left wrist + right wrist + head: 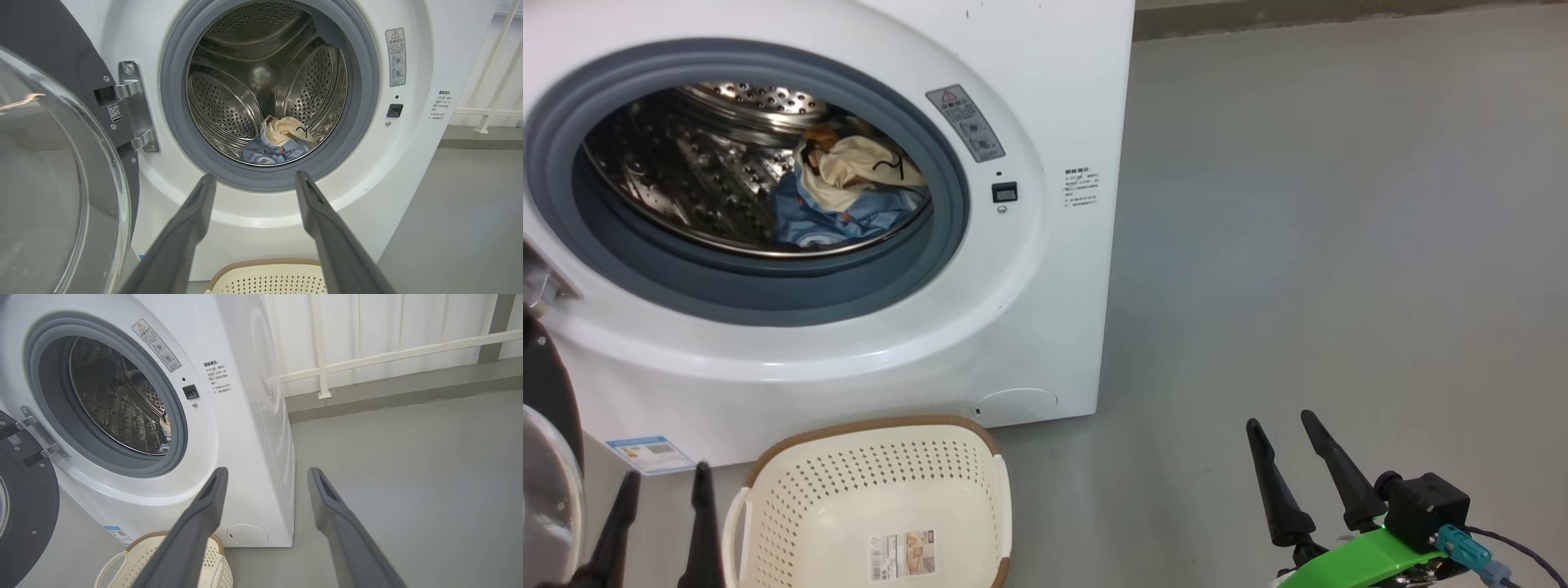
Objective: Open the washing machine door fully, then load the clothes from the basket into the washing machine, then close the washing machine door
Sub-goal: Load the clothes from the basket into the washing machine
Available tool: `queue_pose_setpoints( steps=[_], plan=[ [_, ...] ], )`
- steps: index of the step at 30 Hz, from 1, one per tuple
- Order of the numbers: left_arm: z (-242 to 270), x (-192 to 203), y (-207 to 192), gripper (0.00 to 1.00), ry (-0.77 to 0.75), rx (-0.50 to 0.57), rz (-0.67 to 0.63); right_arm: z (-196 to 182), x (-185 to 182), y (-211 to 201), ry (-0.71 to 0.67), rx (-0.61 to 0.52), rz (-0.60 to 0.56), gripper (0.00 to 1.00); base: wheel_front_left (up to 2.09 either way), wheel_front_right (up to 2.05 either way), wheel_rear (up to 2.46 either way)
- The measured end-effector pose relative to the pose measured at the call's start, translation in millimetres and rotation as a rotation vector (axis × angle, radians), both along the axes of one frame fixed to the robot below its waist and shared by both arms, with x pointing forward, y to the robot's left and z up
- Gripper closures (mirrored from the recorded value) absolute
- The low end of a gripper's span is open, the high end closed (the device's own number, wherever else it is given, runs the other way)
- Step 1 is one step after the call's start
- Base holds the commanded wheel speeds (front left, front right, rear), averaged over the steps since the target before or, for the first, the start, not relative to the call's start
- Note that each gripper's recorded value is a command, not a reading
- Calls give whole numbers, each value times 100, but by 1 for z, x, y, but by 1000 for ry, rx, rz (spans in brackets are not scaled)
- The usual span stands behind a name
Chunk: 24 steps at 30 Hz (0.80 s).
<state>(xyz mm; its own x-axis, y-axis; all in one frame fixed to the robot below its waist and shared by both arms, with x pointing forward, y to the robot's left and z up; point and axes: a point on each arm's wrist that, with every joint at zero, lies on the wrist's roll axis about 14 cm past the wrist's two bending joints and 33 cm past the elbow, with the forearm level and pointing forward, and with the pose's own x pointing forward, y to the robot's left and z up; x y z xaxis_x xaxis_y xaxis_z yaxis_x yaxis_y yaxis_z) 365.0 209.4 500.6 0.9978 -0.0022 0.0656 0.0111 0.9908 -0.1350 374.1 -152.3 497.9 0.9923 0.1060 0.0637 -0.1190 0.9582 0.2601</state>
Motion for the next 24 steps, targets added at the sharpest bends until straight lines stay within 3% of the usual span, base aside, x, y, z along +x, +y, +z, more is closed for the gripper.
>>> queue_pose_setpoints(
  steps=[24],
  plan=[
    [-14, -41, 25, 0, 48, 28, 120, 15, -9, -6, -49, -43, -15, 0, 0, 0, 0]
  ],
)
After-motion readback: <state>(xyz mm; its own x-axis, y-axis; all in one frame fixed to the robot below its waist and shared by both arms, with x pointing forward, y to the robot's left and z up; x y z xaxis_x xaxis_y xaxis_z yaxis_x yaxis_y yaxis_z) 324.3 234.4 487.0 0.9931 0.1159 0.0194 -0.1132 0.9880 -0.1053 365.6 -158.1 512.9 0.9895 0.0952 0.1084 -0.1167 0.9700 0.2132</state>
